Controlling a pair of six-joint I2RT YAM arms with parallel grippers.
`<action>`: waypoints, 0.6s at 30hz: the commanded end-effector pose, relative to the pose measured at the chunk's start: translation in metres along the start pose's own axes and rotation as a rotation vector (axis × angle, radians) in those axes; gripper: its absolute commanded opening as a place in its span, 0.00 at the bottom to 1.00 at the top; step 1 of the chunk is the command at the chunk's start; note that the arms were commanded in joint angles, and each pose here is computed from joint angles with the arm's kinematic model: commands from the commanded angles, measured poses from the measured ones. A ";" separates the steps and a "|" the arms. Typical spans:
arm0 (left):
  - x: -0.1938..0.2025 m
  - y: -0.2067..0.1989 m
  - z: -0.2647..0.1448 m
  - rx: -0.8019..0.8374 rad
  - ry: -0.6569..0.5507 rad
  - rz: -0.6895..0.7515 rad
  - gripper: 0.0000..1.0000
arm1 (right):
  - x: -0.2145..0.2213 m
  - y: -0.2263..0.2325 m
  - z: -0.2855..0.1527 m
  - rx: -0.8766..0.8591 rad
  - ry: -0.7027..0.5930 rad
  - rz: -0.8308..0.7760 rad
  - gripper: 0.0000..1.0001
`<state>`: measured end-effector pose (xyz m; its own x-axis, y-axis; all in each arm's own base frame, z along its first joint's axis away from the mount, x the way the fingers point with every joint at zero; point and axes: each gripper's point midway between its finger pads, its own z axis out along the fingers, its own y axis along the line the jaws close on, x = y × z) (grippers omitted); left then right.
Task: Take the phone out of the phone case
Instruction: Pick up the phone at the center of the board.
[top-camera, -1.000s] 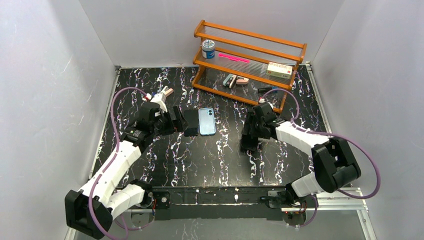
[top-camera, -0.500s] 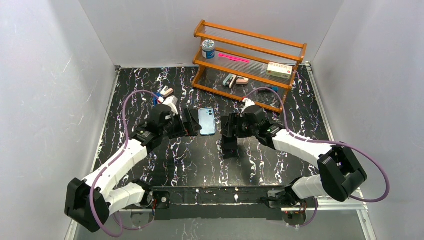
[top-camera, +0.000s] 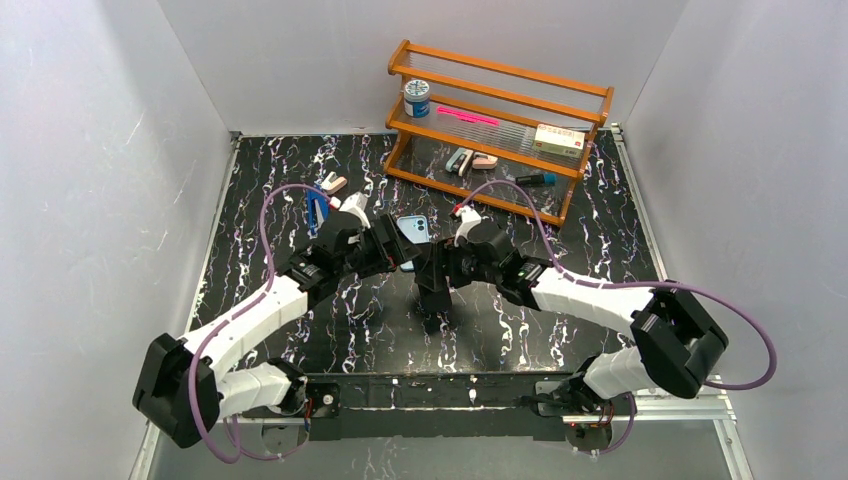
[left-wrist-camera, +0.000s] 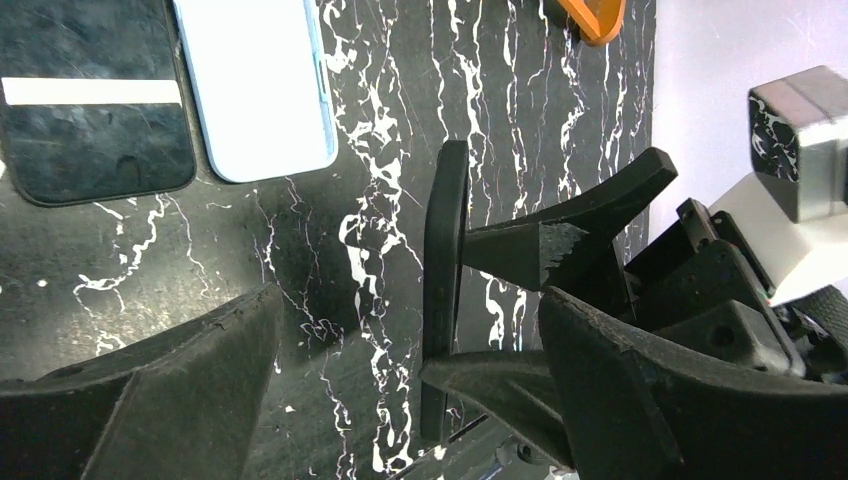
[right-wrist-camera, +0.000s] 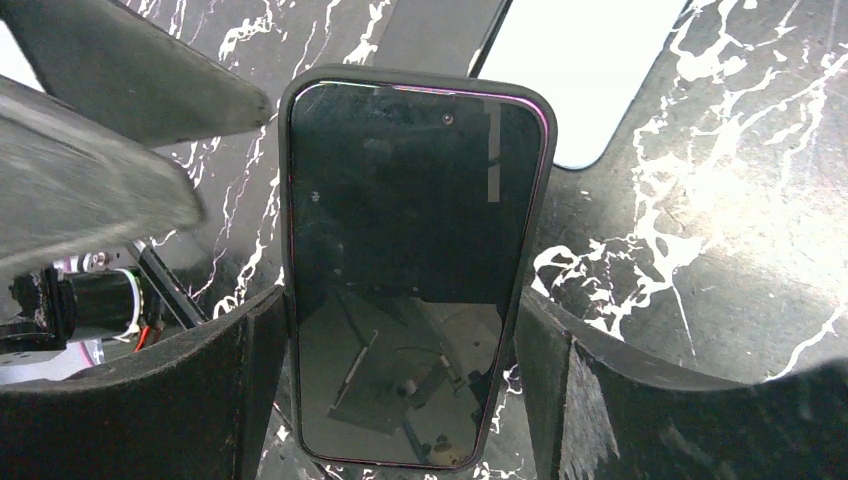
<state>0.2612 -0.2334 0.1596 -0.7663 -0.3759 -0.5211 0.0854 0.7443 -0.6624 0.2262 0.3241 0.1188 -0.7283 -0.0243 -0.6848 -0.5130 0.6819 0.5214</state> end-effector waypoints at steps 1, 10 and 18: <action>0.009 0.004 0.008 -0.010 -0.002 -0.031 0.94 | -0.052 0.045 -0.001 -0.137 -0.158 -0.060 0.01; 0.023 -0.006 0.020 0.029 0.025 -0.032 0.82 | -0.061 0.067 0.002 -0.195 -0.183 -0.090 0.01; 0.025 -0.012 0.023 0.080 0.007 -0.052 0.61 | -0.061 0.084 0.007 -0.263 -0.186 -0.100 0.01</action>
<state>0.2626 -0.2576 0.1422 -0.7703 -0.4158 -0.4835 0.0681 0.7002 -0.7107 0.2161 0.3548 0.1296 -0.6906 -0.0684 -0.7200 -0.6033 0.6034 0.5215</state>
